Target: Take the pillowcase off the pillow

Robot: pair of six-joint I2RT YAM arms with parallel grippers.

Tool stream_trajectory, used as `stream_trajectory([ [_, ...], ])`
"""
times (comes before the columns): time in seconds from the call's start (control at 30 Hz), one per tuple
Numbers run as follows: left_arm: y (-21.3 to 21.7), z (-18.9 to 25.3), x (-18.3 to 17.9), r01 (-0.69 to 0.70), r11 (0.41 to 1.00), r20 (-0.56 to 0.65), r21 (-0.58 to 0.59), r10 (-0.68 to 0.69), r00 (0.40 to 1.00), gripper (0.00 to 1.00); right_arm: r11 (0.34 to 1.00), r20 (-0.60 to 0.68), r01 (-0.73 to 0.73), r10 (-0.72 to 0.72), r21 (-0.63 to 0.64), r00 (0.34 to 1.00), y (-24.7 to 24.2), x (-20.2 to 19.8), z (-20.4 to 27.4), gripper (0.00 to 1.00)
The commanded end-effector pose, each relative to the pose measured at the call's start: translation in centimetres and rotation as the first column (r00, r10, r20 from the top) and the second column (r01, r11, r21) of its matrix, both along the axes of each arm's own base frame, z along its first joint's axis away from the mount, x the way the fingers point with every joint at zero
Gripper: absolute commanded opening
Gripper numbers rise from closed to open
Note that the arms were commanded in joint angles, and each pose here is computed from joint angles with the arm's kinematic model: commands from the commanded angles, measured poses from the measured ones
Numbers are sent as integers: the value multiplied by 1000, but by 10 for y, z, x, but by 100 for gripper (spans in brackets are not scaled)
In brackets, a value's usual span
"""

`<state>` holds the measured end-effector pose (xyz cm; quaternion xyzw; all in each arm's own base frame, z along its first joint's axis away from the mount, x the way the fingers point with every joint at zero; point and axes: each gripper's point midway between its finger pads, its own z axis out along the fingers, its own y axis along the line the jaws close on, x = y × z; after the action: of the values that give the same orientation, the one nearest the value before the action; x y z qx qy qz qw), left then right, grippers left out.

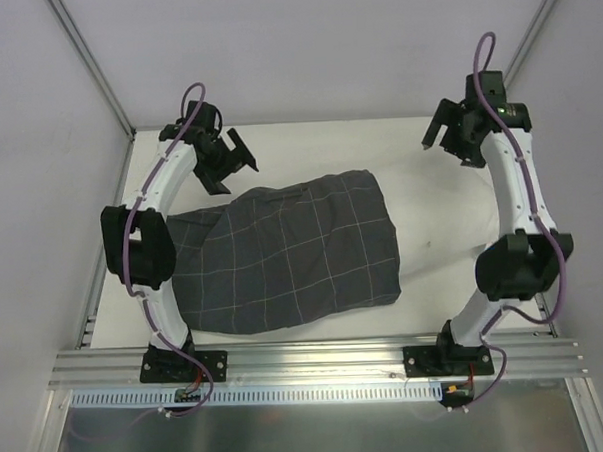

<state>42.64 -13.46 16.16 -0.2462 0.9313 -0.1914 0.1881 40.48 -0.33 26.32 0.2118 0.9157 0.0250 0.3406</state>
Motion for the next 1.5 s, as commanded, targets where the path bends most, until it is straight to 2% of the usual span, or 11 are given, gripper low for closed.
stream_trajectory([
  [0.0,-26,-11,-3,26,998,-60,-62,-30,998,99,1000,-184,-21,17,-21,983,0,-4,-40,99],
  [0.17,-48,-67,-17,86,994,-200,-67,-98,975,99,998,-335,-57,62,24,940,22,14,-118,96],
  [0.27,-57,-72,-27,137,988,-215,-73,-150,965,97,998,-345,-60,68,34,936,24,13,-127,70],
  [0.3,-62,-71,-32,170,982,-211,-86,-185,960,87,998,-358,-50,55,25,932,20,6,-134,57],
  [0.33,-63,-68,-34,183,979,-204,-93,-199,959,72,999,-327,-29,34,18,944,16,9,-131,30],
  [0.37,-63,-58,-35,195,976,-178,-96,-209,962,24,1000,-313,-16,22,21,949,14,7,-129,19],
  [0.4,-62,-54,-39,204,974,-171,-95,-217,961,0,999,-297,-1,11,34,955,12,3,-124,11],
  [0.43,-59,-50,-41,204,975,-160,-82,-215,963,0,998,-275,29,-14,51,961,9,5,-119,1],
  [0.63,-7,-1,-61,81,996,-30,33,-80,996,0,974,-159,197,-179,110,971,-33,-8,-90,1],
  [1.07,152,87,-90,-239,970,184,-45,244,952,0,886,89,303,-354,352,931,-77,-35,0,1],
  [1.47,181,97,-96,-300,953,193,-50,303,933,0,850,188,408,-484,334,855,-108,-76,29,1],
])
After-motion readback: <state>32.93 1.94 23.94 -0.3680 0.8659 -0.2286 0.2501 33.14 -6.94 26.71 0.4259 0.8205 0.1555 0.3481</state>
